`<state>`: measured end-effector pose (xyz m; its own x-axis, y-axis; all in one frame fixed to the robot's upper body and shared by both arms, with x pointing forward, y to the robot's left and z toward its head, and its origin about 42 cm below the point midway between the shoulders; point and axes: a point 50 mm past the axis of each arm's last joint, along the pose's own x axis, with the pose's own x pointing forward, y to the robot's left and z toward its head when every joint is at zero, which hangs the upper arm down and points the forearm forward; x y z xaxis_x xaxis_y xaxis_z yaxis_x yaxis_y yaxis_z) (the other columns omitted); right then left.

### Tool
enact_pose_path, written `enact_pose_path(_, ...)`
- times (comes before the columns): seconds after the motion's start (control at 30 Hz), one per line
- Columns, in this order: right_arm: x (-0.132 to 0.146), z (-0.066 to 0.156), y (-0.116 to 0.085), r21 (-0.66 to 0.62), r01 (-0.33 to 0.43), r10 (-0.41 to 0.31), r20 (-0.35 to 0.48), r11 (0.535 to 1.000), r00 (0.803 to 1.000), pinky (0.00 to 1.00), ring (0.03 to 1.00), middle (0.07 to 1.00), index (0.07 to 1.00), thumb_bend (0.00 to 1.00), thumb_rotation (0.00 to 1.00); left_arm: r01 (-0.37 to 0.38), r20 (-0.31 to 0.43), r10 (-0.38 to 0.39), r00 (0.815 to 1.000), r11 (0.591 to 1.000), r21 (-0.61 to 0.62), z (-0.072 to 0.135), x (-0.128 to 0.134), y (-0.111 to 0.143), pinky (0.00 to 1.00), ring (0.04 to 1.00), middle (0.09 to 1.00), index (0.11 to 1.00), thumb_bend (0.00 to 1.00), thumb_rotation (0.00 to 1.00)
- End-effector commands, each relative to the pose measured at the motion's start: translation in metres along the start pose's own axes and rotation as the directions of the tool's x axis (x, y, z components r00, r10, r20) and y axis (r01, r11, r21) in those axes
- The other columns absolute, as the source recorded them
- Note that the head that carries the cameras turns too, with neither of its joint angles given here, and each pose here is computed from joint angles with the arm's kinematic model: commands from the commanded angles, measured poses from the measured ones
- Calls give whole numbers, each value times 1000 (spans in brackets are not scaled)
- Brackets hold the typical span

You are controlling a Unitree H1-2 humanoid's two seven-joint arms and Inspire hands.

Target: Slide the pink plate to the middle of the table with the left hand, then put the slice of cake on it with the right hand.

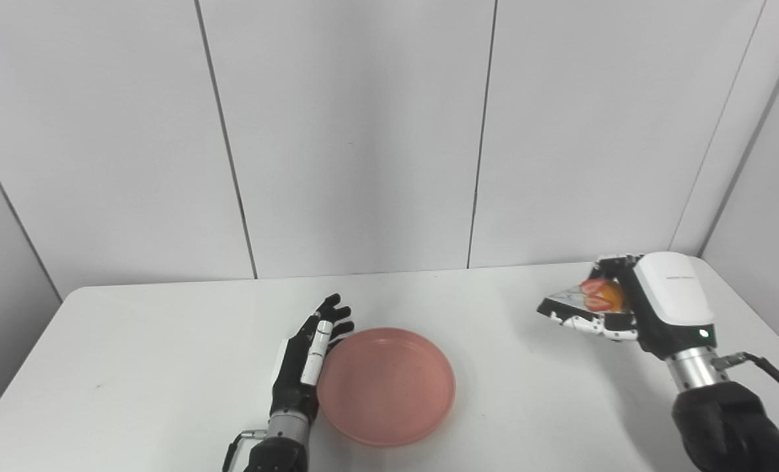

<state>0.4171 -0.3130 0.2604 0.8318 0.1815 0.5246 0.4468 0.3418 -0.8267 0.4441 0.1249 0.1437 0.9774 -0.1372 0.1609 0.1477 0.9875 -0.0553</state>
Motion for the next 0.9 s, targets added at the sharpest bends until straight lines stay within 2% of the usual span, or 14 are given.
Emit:
enact_pose_path(0.0,26,17,-18,13,69,-70,96,998,993,97,140,212,262,526,508,5,-47,-5,999,1000,0,-15,-12,-10,718,786,827,828,704,894)
enact_pose_path(0.1,38,34,-10,42,68,-73,133,997,988,90,133,203,247,526,478,3,-52,-3,999,1000,1,-16,-12,-13,729,784,825,831,702,899)
enact_pose_path(0.37,57,84,13,114,26,-52,238,993,970,98,144,217,275,517,512,5,-50,-6,999,1000,-14,-13,-13,-18,746,793,829,838,705,908)
enact_pose_path(0.53,60,120,39,146,-67,19,304,987,952,126,183,264,365,523,483,-2,-53,1,999,1000,-26,-12,-15,-18,753,799,835,839,693,916)
enact_pose_path(0.67,59,135,57,144,-119,66,328,982,942,111,166,237,296,524,517,-2,-55,0,998,1000,-31,-11,-16,-19,740,800,840,846,701,919)
enact_pose_path(0.87,57,147,82,150,-168,106,354,974,929,96,149,223,274,519,545,-13,-57,11,998,999,-32,-10,-18,-19,738,794,834,841,703,920)
